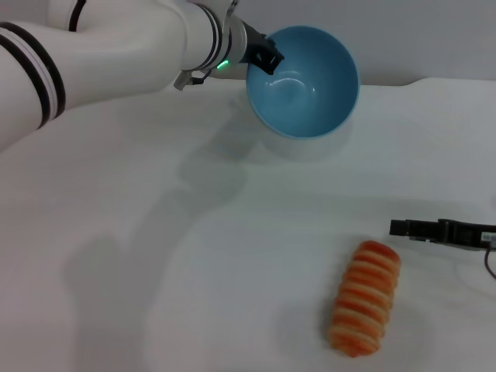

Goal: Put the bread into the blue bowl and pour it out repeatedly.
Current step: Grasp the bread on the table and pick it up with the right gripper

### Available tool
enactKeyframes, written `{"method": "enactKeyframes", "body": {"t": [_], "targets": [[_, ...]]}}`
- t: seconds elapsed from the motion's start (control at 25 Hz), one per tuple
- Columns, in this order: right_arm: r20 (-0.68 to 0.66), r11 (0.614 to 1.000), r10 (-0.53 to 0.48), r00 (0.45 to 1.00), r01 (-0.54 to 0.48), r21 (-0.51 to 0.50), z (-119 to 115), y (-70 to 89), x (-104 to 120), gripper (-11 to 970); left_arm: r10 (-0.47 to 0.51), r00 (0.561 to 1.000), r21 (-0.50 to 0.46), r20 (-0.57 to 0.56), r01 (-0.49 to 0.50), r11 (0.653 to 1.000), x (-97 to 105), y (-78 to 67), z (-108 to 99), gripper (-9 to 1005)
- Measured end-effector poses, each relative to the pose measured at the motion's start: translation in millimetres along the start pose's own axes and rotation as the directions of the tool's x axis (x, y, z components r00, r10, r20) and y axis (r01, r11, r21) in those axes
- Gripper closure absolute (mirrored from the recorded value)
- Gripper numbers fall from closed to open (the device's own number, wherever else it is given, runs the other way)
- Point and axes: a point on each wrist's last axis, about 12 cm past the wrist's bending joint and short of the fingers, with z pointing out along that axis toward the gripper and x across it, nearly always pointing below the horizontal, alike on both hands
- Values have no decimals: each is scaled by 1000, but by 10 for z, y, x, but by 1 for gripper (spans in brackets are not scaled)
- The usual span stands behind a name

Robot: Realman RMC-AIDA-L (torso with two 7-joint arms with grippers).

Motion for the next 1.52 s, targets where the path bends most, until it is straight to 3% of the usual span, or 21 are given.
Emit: {"method": "enactKeyframes", "body": {"t": [0.48, 1.28, 1.52], "targets": [[-99, 1000, -7, 995, 5, -21, 268, 123, 95, 360, -19, 1000, 9, -3, 19, 1000, 33, -20, 9, 997], [-192, 1000, -13, 981, 17, 19, 370, 172, 104, 371, -19, 1000, 4, 4, 19, 1000, 39, -5, 9, 997], [-220, 998, -57, 974, 63, 21, 386, 195, 85, 513, -19, 1000, 5, 4, 19, 1000, 38, -5, 9, 996]]}}
